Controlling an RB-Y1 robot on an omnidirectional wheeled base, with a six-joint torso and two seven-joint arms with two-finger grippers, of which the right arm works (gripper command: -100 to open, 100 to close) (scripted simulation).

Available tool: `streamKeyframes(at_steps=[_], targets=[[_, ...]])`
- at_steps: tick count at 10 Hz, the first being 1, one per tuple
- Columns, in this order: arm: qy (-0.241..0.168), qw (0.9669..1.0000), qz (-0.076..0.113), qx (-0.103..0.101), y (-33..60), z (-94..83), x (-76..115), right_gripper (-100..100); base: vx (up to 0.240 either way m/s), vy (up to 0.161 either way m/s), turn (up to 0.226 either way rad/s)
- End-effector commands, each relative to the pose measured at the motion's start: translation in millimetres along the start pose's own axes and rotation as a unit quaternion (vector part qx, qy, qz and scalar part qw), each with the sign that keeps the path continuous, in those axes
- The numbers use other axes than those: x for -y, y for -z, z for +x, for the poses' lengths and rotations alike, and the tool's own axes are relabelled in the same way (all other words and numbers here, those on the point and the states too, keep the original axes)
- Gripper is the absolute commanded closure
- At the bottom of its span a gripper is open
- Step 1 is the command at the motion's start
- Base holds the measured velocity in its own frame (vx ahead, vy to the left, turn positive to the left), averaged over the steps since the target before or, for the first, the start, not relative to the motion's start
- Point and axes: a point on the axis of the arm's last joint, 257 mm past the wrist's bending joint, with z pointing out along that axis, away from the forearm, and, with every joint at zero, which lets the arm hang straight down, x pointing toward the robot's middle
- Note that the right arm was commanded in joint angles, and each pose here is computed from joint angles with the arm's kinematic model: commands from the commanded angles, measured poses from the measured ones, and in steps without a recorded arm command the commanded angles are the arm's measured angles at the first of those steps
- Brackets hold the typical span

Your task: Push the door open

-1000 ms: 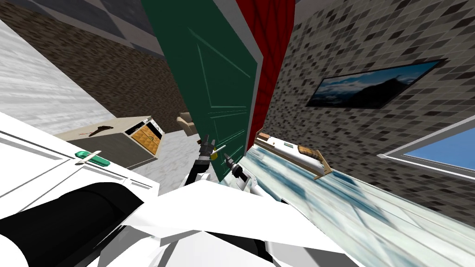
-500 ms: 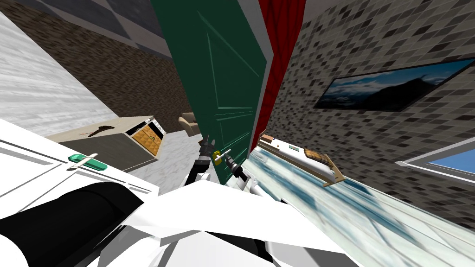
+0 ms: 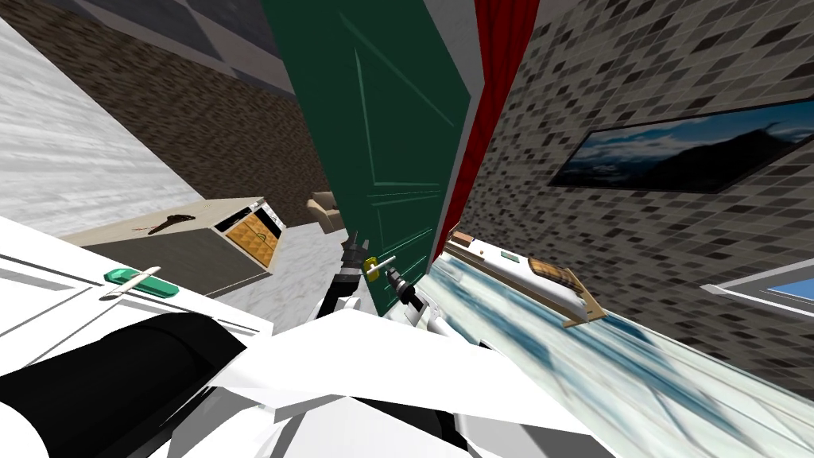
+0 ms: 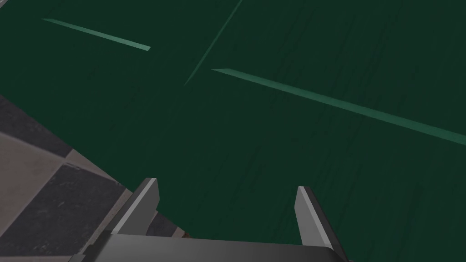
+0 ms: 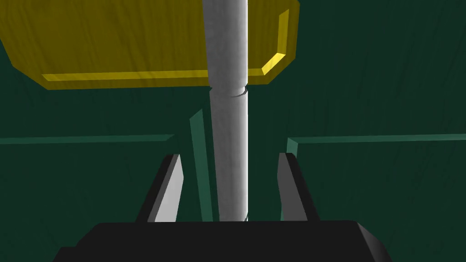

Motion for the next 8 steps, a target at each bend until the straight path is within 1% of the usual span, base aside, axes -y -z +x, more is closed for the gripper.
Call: streamKeyframes(at_steps=[1,5,6,8], targets=[[0.0,1.0,0.0,0.0,0.2,-0.2,0.3,100,-0.015,-0.025,0.004],[0.0,1.0,0.0,0.0,0.2,-0.2,0.3,100,-0.006,-0.011,0.0],[0.006,0.9999,0.006,0.014,3.6,-15.3,3.7,-100,-0.128,-0.035,-0.133],[0.006,0.9996,0.005,0.025,2.2,-24.3,2.0,-100,-0.227,-0.048,-0.102]])
